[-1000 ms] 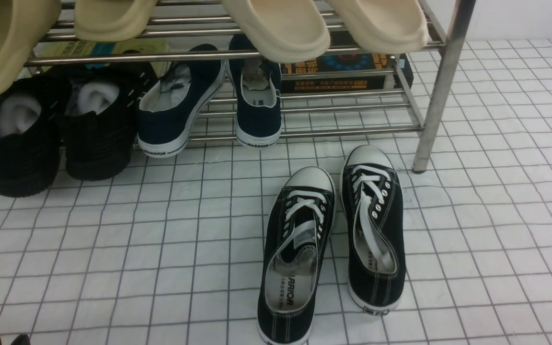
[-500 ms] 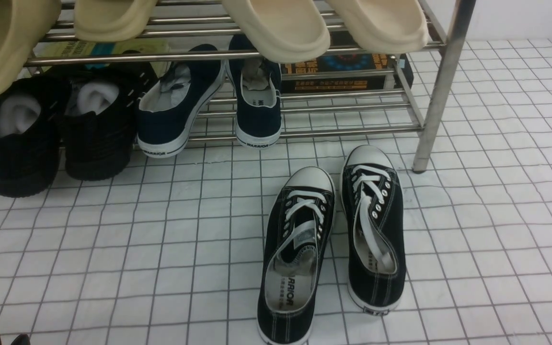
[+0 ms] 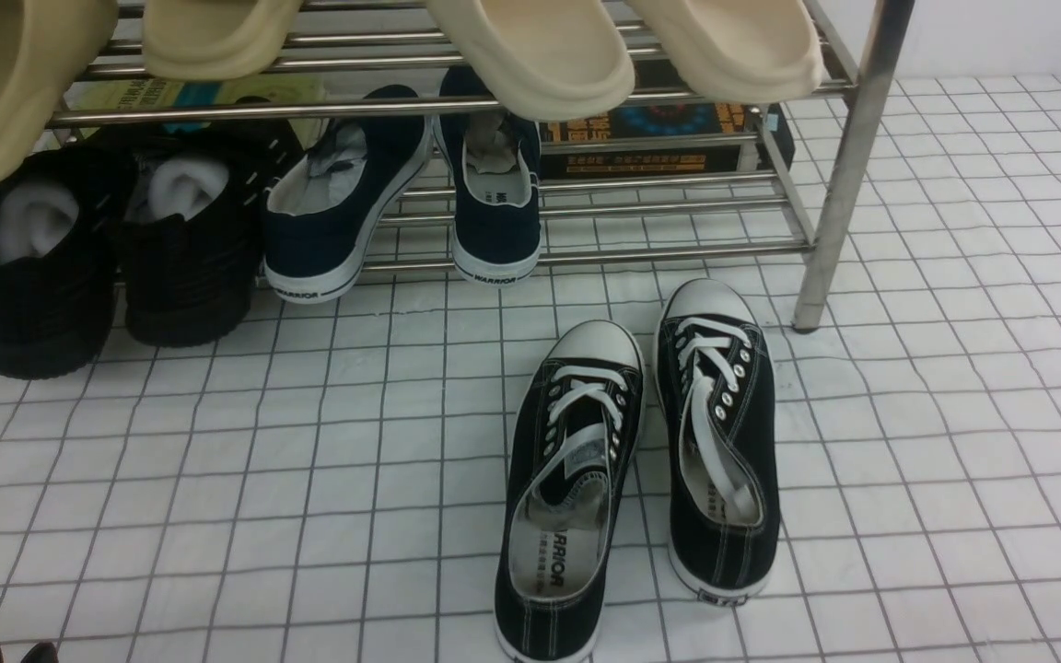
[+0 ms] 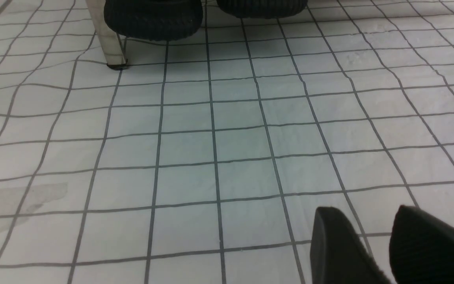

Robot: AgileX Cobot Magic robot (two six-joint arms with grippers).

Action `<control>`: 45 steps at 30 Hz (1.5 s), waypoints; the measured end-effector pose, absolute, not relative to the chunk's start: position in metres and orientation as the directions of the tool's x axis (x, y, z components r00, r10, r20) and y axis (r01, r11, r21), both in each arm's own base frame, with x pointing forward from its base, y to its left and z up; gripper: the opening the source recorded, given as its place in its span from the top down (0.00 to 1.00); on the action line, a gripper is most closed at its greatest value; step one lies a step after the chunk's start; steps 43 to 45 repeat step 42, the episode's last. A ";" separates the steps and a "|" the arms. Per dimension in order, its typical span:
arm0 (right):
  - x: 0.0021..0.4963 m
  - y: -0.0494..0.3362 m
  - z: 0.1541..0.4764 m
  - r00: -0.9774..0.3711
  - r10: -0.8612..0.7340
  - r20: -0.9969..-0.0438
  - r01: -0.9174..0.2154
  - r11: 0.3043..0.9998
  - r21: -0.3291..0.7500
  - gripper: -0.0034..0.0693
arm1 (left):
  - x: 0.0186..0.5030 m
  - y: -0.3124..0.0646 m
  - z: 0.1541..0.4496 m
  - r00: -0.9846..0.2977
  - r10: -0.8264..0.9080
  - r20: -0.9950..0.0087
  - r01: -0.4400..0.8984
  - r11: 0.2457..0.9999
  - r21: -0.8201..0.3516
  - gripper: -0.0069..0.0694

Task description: Take the shoes off the shelf with your hand from the white checkered tablecloth.

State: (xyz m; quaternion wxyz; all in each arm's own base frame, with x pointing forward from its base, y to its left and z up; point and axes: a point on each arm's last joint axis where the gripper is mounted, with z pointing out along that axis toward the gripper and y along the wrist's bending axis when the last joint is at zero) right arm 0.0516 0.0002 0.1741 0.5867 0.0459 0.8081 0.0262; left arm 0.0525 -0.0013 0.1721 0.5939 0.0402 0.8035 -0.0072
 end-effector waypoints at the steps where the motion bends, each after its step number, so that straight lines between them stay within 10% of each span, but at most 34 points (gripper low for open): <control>1: 0.052 0.000 0.174 -0.307 0.105 -0.946 0.044 0.994 0.096 0.88 | 0.052 -0.001 0.172 -0.291 0.056 -0.955 0.073 0.997 0.036 0.60; 45: 0.052 0.000 0.174 -0.308 0.104 -0.946 0.043 0.995 0.095 0.82 | 0.052 -0.001 0.172 -0.291 0.056 -0.955 0.073 0.997 0.036 0.60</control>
